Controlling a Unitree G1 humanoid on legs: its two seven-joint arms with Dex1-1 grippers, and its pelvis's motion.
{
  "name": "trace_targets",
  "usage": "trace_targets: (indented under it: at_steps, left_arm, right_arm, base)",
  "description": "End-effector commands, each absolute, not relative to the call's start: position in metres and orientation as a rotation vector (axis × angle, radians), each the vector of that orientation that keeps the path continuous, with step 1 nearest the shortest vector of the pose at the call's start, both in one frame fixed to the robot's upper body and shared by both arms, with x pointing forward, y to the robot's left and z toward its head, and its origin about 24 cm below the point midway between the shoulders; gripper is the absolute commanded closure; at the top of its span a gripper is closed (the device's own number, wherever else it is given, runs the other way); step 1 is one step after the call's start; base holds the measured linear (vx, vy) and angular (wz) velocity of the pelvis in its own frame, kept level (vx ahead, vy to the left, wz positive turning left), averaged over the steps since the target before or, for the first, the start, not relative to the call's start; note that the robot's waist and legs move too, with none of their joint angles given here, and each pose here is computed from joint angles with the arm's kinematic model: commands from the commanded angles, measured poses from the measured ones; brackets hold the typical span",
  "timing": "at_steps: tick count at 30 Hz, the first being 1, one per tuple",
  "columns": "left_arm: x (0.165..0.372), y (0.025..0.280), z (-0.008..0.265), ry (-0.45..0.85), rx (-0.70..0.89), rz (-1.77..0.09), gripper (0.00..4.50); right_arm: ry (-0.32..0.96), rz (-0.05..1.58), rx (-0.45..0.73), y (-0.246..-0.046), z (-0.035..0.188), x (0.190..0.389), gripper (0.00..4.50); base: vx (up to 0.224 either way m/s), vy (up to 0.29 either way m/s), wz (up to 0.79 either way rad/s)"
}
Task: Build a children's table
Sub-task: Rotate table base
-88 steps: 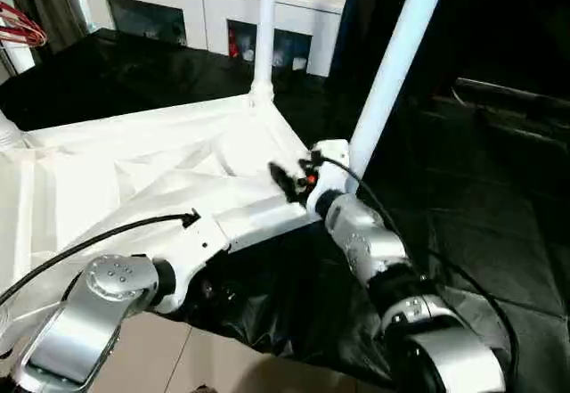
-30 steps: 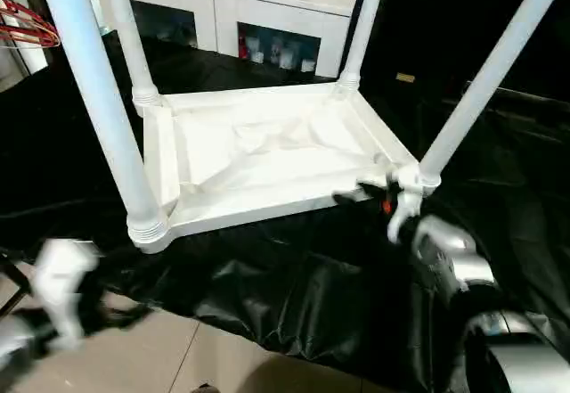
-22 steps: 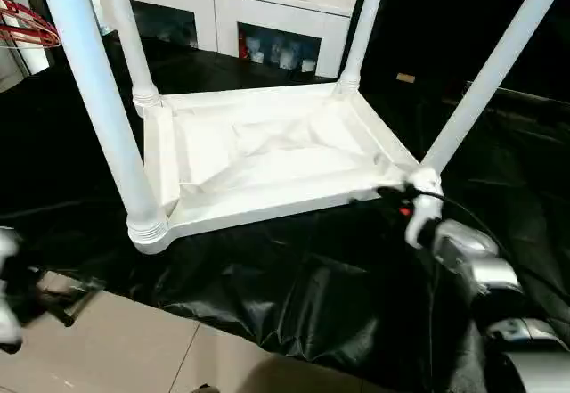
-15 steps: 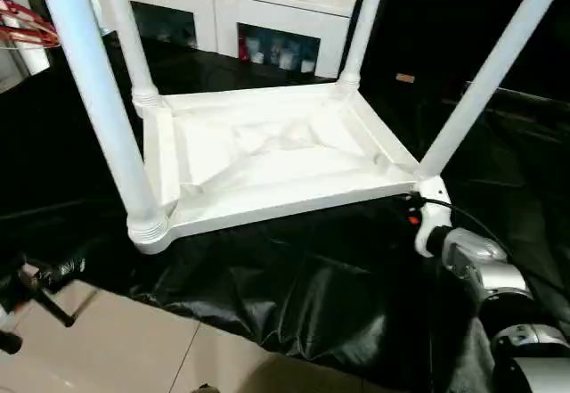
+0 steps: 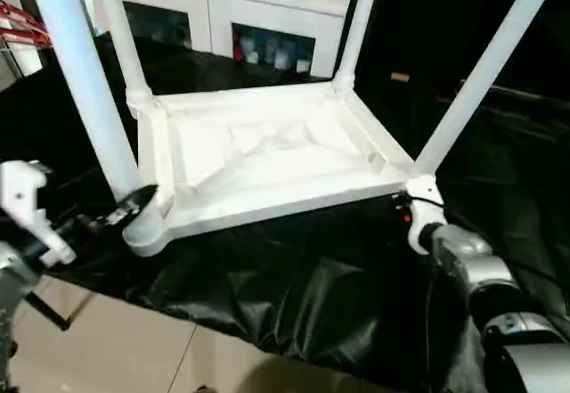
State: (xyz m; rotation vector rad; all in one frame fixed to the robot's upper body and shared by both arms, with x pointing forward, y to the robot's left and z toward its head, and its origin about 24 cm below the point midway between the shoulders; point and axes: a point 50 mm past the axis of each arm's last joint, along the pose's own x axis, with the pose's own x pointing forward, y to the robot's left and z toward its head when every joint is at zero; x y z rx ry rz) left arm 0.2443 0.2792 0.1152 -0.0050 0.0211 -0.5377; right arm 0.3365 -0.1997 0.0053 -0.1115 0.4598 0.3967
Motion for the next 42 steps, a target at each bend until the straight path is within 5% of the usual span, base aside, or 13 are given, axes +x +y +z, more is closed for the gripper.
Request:
trace_targets:
  at_steps: [1, 3, 4, 7, 15, 18, 24, 28, 33, 42]
  left_arm:
    - [0.251, 0.264, 0.118, 0.012, -0.021, -0.621, 0.0]
    - [0.251, 0.263, 0.118, 0.012, -0.023, -0.625, 0.0]
    - [0.252, 0.235, 0.119, 0.014, -0.059, -0.793, 0.0]
    - [0.249, 0.221, 0.12, 0.028, -0.09, -0.903, 0.0]
    - [0.222, 0.185, 0.123, 0.103, -0.225, -1.197, 0.0]
    - [0.21, 0.148, 0.121, 0.113, -0.29, -1.35, 0.0]
    - [0.21, 0.112, 0.122, 0.08, -0.352, -1.446, 0.0]
    - [0.228, 0.087, 0.116, 0.06, -0.326, -1.389, 0.0]
    - [0.254, 0.077, 0.106, 0.07, -0.209, -1.25, 0.0]
    - [0.285, 0.101, 0.098, 0.079, -0.009, -1.032, 0.0]
  right_arm:
    - [0.458, 0.392, -0.14, -0.194, 0.007, 0.341, 0.02]
    - [0.458, 0.392, -0.141, -0.194, 0.007, 0.341, 0.02]
    - [0.45, 0.393, -0.155, -0.179, 0.005, 0.345, 0.02]
    - [0.443, 0.405, -0.159, -0.17, 0.006, 0.347, 0.02]
    - [0.398, 0.508, -0.169, -0.141, 0.009, 0.349, 0.02]
    - [0.393, 0.583, -0.168, -0.117, 0.008, 0.347, 0.02]
    - [0.385, 0.657, -0.16, -0.094, 0.007, 0.344, 0.02]
    - [0.381, 0.679, -0.16, -0.083, 0.006, 0.342, 0.02]
    - [0.384, 0.647, -0.168, -0.087, 0.005, 0.343, 0.02]
    - [0.396, 0.441, -0.157, -0.141, 0.005, 0.349, 0.02]
  base:
    - [0.0, 0.0, 0.0]
    - [0.0, 0.0, 0.0]
    - [0.0, 0.0, 0.0]
    - [0.0, 0.0, 0.0]
    - [0.0, 0.0, 0.0]
    - [0.0, 0.0, 0.0]
    - [0.0, 0.0, 0.0]
    - [0.0, 0.0, 0.0]
    - [0.0, 0.0, 0.0]
    - [0.0, 0.0, 0.0]
